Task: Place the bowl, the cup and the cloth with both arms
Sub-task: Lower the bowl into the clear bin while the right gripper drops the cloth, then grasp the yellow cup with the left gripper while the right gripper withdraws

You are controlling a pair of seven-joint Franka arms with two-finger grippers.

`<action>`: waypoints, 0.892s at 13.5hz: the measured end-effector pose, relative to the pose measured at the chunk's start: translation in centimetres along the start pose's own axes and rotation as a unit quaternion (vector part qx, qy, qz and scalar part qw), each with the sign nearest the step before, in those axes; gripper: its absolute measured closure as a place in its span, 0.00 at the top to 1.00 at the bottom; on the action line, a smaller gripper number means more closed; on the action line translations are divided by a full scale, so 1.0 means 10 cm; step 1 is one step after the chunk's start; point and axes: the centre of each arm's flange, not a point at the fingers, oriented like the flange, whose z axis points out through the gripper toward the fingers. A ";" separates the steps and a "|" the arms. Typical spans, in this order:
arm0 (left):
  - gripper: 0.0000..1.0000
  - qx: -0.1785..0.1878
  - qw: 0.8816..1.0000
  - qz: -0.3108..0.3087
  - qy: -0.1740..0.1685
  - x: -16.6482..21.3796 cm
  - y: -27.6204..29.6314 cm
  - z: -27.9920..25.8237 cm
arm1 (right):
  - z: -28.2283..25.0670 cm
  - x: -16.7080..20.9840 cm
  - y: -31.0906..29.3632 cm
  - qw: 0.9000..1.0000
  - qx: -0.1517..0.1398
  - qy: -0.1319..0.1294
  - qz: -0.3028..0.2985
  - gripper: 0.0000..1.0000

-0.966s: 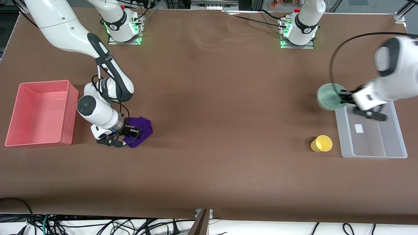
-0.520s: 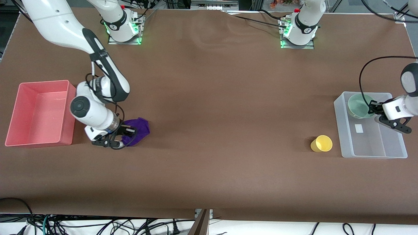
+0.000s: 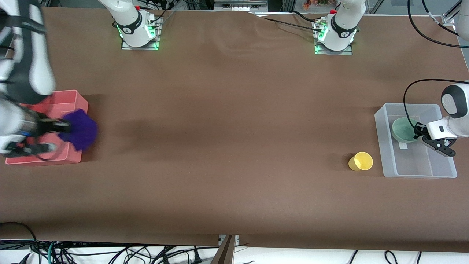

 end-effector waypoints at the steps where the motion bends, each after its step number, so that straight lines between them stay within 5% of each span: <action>1: 0.24 0.007 1.000 0.015 0.005 0.05 -0.02 -0.09 | -0.01 -0.16 0.33 1.000 -0.002 -0.004 -0.015 0.05; 8: 0.95 0.026 0.993 0.110 0.028 1.16 0.82 -2.00 | 0.94 -0.58 1.31 0.998 0.013 -0.035 -0.044 0.05; 12: 1.00 0.027 0.991 0.121 0.044 1.83 1.41 -1.87 | 1.64 -0.57 1.32 0.998 0.023 -0.045 -0.047 0.05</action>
